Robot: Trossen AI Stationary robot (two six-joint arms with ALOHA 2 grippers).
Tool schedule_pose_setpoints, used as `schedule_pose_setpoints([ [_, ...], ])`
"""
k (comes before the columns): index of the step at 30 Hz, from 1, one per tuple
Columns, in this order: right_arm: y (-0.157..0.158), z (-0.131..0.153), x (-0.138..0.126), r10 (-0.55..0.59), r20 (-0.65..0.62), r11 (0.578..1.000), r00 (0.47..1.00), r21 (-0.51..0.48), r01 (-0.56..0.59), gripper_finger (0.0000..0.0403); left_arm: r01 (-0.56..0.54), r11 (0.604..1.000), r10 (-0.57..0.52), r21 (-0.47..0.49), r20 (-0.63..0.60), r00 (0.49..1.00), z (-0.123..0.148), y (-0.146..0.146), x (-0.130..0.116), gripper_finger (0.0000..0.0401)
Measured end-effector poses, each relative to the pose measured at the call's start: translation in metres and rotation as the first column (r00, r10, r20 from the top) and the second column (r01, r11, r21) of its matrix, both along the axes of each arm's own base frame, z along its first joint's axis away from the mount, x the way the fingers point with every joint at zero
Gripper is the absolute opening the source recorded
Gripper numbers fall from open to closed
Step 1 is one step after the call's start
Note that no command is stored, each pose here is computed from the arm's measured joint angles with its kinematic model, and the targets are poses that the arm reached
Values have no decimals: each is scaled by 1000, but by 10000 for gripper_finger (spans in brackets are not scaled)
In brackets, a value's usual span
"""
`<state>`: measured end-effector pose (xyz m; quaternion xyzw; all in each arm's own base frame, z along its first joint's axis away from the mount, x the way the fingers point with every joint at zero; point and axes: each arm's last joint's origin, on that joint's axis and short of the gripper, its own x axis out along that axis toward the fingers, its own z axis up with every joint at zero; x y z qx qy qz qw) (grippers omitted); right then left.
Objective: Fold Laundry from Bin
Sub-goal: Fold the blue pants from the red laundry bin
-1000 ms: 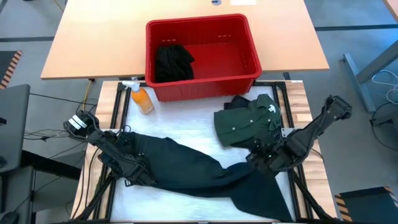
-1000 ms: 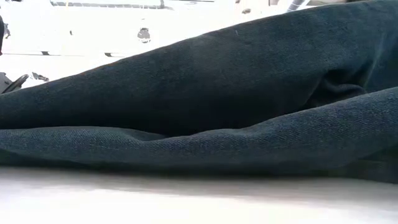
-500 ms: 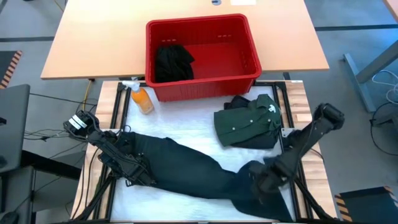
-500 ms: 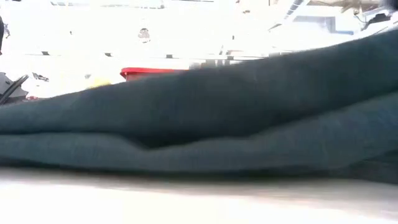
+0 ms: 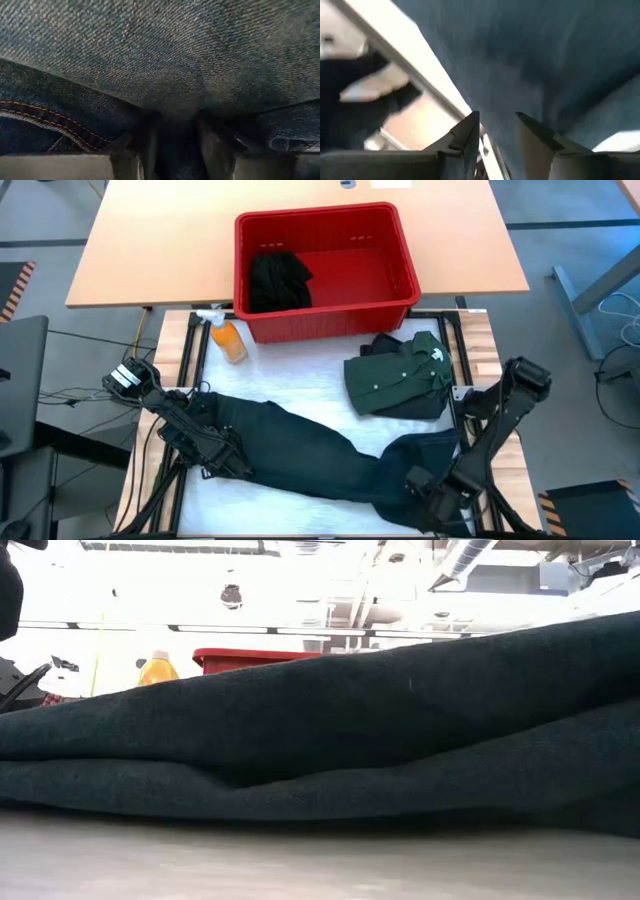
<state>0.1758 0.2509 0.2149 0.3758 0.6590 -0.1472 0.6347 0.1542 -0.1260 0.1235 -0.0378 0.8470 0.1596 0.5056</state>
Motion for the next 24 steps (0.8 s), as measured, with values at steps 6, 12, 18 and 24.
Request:
schedule_pose_setpoints([
  [6, 12, -55, -22, -9, -105, 998, 994, -65, 2, 149, -1, 1000, 1, 7, 4, 1000, 0, 0, 0, 125],
  [12, -11, -87, -12, -87, -195, 963, 977, -269, 32, 149, 16, 1000, -16, -2, 1, 1000, 0, 0, 0, 125],
  [18, -68, -84, 35, -221, -125, 853, 967, -505, 130, 148, 27, 999, -27, -22, -11, 1000, 0, 1, 0, 125],
  [24, -99, -74, 63, -86, -198, 842, 977, -538, -35, 125, 33, 999, -34, -29, -32, 999, 1, 1, -1, 125],
])
